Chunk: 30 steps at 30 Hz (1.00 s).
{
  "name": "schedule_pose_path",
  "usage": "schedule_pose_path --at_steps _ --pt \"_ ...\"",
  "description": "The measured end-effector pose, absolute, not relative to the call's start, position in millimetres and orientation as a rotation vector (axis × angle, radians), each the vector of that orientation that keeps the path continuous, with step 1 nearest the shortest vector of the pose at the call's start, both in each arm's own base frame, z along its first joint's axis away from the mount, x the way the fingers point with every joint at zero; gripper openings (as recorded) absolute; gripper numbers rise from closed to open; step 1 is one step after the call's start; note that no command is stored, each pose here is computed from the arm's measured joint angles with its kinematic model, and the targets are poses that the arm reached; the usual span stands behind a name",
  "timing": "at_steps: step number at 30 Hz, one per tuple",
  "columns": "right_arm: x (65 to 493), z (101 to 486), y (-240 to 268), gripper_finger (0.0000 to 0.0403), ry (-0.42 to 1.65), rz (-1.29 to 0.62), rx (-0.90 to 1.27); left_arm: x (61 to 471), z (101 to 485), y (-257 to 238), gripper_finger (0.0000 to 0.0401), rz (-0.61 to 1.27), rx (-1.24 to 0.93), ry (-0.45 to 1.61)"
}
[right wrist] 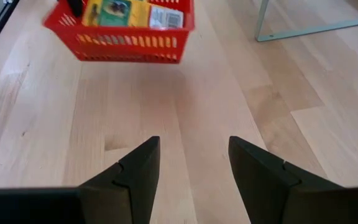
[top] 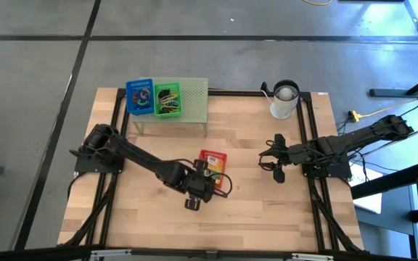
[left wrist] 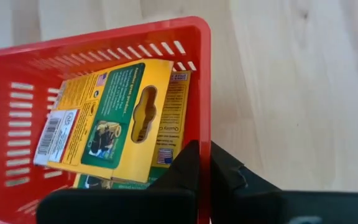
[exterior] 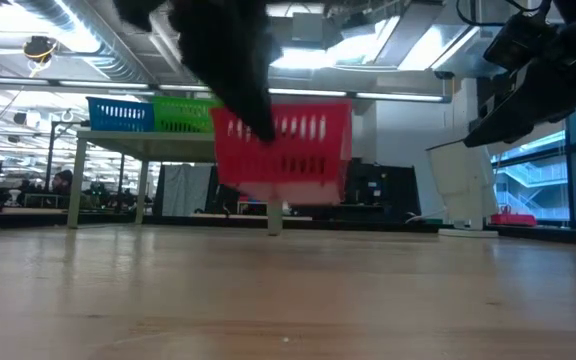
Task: Pick & Place Office Desk Supplies
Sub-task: Put the red bin on the shelf
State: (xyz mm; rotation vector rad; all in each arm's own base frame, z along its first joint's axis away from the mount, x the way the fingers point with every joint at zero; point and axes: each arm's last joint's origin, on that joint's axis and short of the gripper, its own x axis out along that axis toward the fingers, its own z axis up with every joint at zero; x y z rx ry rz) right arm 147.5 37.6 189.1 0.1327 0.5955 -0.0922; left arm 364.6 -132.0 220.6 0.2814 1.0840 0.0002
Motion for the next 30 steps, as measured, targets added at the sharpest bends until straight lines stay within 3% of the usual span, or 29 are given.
schedule_pose_path --at_steps 13,22,30 --pt "147.5 189.1 37.6 0.0192 0.595 -0.092 0.132 367.2 294.3 -135.4 0.0004 0.05 0.381 1.04" --pt "147.5 189.3 37.6 0.0192 0.595 -0.092 0.133 363.6 333.8 -89.4 0.0003 0.147 0.529 1.1" --pt "147.6 189.2 37.6 0.0192 0.595 -0.092 0.133 350.7 362.4 -30.4 0.0003 0.243 0.494 1.09"
